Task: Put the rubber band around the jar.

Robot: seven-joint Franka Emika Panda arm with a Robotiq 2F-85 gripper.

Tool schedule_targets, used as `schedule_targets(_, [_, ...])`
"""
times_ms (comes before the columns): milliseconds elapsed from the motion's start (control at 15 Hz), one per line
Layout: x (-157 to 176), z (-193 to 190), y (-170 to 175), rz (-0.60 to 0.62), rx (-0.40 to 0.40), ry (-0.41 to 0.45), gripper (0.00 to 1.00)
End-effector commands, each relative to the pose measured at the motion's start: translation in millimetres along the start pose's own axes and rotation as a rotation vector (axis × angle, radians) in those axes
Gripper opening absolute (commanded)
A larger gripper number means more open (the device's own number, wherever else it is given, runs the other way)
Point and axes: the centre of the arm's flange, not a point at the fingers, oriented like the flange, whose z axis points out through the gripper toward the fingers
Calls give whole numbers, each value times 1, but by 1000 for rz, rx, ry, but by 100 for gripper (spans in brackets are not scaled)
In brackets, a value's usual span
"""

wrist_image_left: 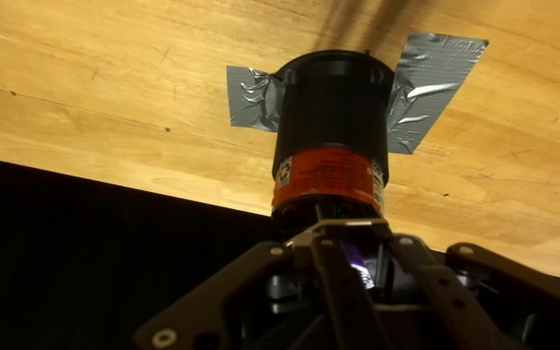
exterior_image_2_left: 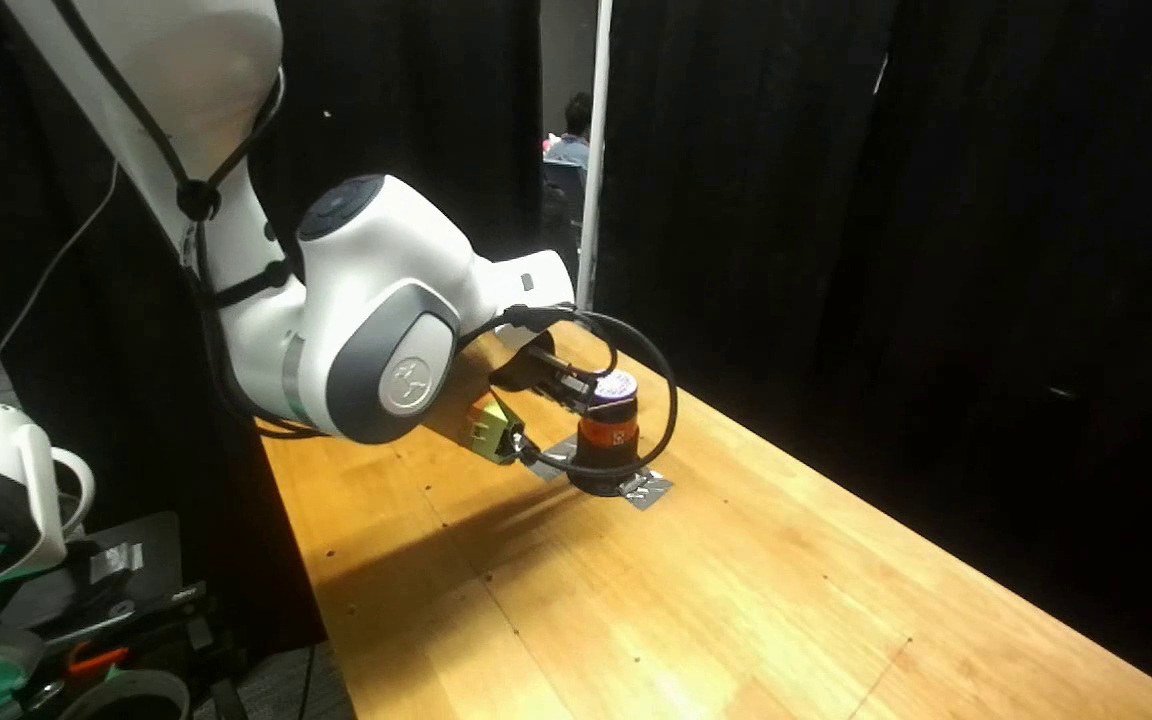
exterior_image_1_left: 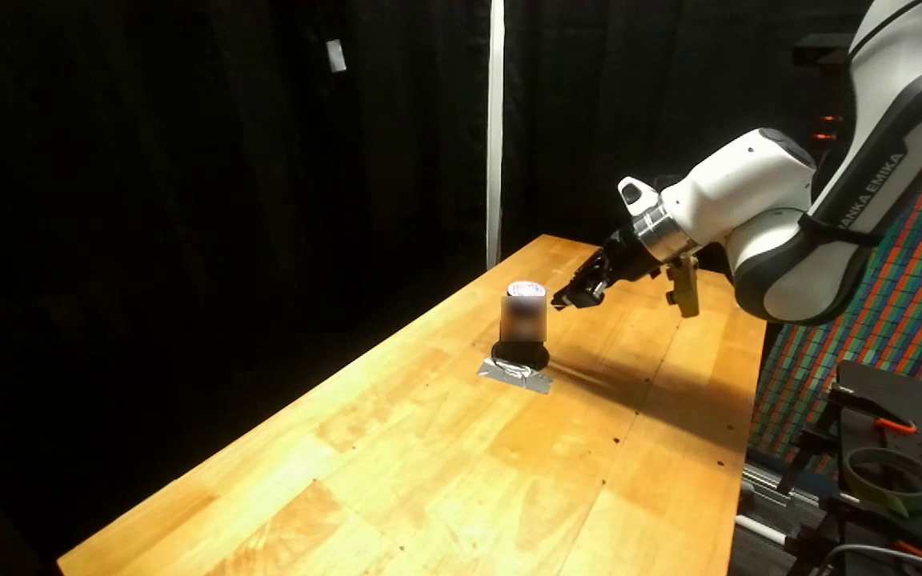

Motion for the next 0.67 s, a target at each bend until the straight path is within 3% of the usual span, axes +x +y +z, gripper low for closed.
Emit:
schedule_targets(0, [-23, -11, -5, -49, 18, 80, 20])
schedule_targets(600, [-50, -19, -1, -127, -3, 276, 18])
